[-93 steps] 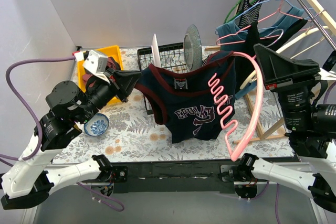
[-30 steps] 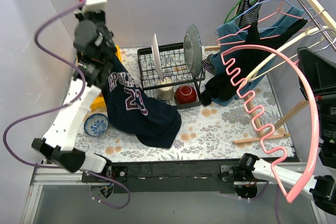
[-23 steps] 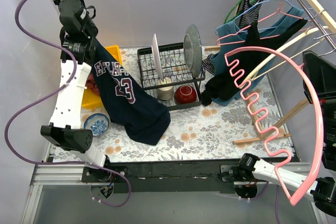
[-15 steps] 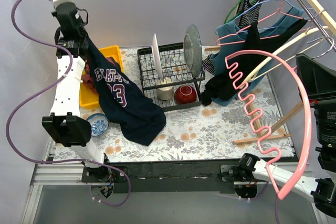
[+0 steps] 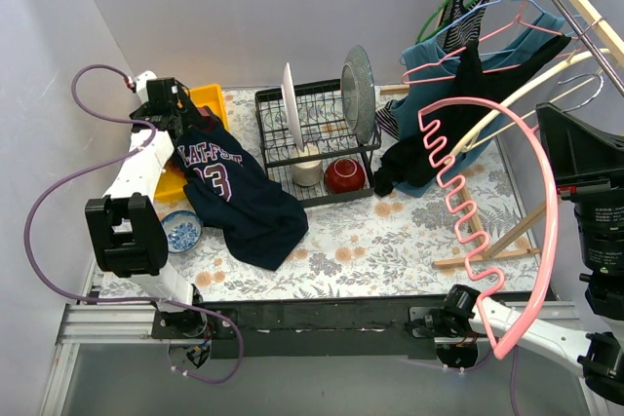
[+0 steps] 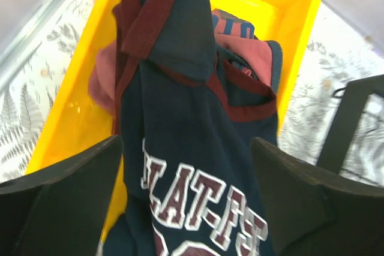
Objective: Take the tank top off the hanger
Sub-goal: Place the tank top in the bin.
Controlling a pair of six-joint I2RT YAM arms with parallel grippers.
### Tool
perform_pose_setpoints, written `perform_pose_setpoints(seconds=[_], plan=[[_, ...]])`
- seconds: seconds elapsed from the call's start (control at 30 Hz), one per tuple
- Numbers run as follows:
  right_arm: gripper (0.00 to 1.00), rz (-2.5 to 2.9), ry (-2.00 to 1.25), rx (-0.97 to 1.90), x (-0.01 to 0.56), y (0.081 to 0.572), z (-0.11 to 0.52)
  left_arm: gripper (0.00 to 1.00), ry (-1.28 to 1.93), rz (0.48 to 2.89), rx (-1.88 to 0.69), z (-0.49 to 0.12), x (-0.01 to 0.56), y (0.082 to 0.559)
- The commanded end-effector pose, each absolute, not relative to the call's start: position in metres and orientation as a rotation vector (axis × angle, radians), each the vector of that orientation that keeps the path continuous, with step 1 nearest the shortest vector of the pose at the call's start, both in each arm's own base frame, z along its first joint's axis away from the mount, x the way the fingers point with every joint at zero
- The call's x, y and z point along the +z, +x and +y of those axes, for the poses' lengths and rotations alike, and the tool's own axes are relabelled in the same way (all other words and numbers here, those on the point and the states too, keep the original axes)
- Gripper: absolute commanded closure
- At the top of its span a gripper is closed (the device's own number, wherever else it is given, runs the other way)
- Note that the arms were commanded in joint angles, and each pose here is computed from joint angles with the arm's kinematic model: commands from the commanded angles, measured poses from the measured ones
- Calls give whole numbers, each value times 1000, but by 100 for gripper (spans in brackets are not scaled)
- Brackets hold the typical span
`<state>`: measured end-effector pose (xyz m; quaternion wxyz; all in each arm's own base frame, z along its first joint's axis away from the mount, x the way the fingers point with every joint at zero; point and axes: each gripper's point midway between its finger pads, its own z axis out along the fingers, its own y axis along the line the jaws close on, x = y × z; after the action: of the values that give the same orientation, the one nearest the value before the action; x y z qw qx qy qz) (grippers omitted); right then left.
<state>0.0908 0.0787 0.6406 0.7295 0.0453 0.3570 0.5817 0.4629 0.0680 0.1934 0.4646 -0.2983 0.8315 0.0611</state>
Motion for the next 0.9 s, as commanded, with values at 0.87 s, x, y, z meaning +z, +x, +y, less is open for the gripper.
perform_pose_setpoints(seconds=[0.87], plan=[[99,710,104,1309,634,84,74,14,-1090,2218,-86,2,113,405]])
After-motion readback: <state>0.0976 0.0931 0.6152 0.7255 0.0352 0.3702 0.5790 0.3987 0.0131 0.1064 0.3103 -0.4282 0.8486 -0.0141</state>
